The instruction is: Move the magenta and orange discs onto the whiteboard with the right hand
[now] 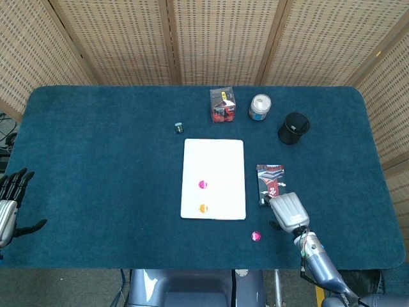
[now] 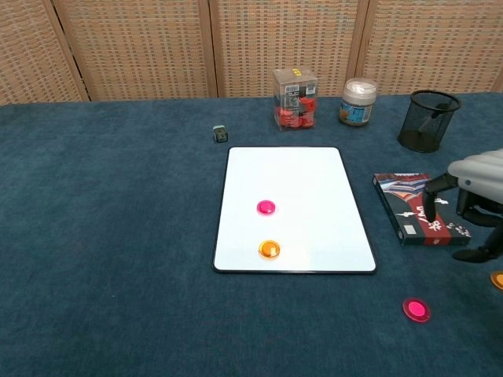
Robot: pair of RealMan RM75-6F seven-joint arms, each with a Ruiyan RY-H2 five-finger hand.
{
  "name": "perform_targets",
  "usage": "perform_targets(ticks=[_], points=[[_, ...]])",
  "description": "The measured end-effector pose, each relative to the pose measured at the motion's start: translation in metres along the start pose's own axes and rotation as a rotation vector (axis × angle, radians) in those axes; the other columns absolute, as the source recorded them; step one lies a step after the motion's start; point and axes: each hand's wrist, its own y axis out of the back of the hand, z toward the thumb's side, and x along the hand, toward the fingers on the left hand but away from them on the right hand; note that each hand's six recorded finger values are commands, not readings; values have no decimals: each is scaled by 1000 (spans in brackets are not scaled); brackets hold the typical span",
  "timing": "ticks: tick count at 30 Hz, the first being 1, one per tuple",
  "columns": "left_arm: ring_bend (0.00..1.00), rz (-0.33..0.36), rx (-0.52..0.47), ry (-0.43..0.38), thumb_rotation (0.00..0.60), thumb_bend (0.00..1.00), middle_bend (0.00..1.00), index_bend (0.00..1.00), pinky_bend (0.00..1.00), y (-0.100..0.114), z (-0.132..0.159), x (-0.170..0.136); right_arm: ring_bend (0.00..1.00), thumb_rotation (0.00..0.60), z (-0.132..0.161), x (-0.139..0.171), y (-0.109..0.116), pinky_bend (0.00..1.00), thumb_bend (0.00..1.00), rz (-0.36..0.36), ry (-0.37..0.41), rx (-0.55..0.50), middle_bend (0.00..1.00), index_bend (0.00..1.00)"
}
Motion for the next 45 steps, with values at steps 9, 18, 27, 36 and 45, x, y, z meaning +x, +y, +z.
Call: perform_targets(ticks=[9,18,27,36,45], points=[[0,-3,5,2,600,0,0,0,0,-1,0,1,951,600,-31,6,-27,1000,260,40,-42,-38,902,416],[0,-5,5,3,600,0,0,0,0,-2,0,1,951,600,-39,6,-39,1000,260,60,-53,-19,902,417],[0,-6,6,3,600,0,0,0,0,-2,0,1,951,600,-43,10,-46,1000,261,74,-54,-5,902,417],[0,-7,5,4,600,0,0,0,0,-2,0,1,951,600,-49,10,-53,1000,309,100,-69,5,902,421],[0,-9,8,5,600,0,0,0,0,-3,1,1,951,600,-53,10,-55,1000,311,109,-74,6,902,421]])
